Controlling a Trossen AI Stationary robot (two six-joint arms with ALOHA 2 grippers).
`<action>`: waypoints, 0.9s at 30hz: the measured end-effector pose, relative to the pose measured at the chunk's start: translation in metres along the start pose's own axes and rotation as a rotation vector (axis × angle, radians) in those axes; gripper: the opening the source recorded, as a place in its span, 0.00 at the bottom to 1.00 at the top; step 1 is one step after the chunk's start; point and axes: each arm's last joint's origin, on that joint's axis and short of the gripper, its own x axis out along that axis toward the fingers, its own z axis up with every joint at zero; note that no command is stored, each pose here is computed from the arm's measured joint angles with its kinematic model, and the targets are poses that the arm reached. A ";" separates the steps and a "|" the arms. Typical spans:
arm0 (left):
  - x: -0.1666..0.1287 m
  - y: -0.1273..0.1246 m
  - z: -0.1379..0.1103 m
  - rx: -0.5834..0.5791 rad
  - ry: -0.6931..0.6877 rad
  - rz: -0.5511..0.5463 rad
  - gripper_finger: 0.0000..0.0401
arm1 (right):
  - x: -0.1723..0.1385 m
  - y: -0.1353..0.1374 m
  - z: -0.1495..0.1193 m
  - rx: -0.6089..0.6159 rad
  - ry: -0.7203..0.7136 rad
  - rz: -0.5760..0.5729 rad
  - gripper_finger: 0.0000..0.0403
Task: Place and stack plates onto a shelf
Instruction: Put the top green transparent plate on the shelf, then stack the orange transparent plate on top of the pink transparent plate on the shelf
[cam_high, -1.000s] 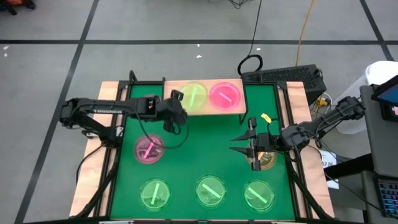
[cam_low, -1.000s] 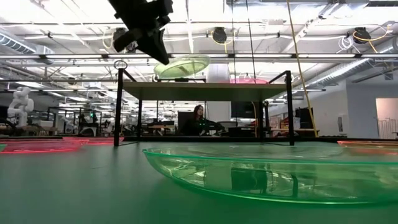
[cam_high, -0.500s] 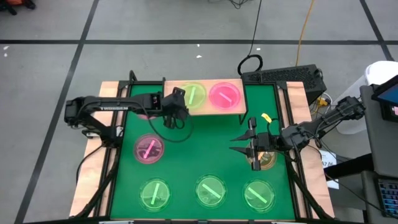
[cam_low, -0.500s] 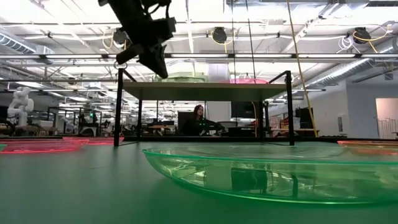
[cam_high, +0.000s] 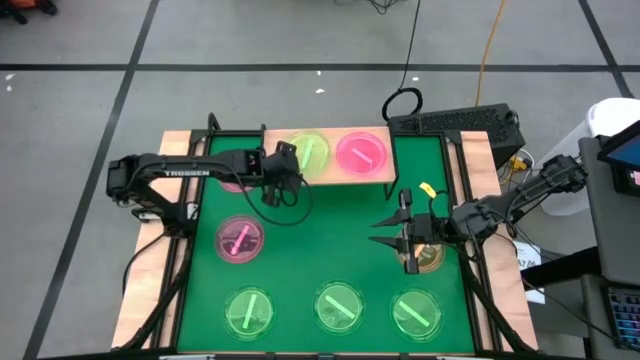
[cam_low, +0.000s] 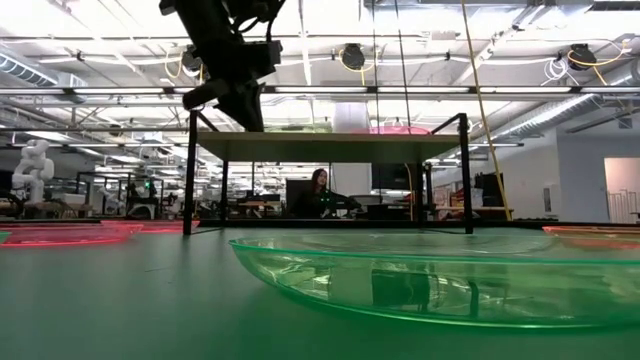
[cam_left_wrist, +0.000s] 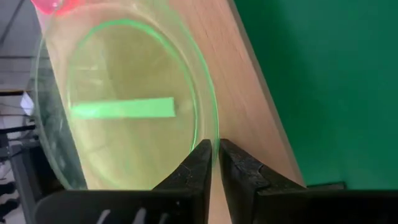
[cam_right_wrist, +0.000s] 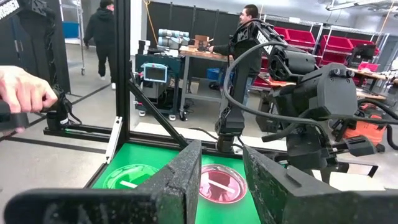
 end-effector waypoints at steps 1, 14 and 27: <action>0.000 0.000 0.000 -0.002 0.002 0.000 0.11 | 0.000 0.000 0.000 -0.003 0.000 0.000 0.26; -0.004 -0.001 -0.005 -0.019 0.099 0.067 0.21 | 0.000 0.000 0.000 -0.005 0.000 0.000 0.26; -0.060 0.015 0.025 -0.061 0.016 0.112 0.21 | 0.000 0.000 0.000 -0.005 0.001 0.000 0.26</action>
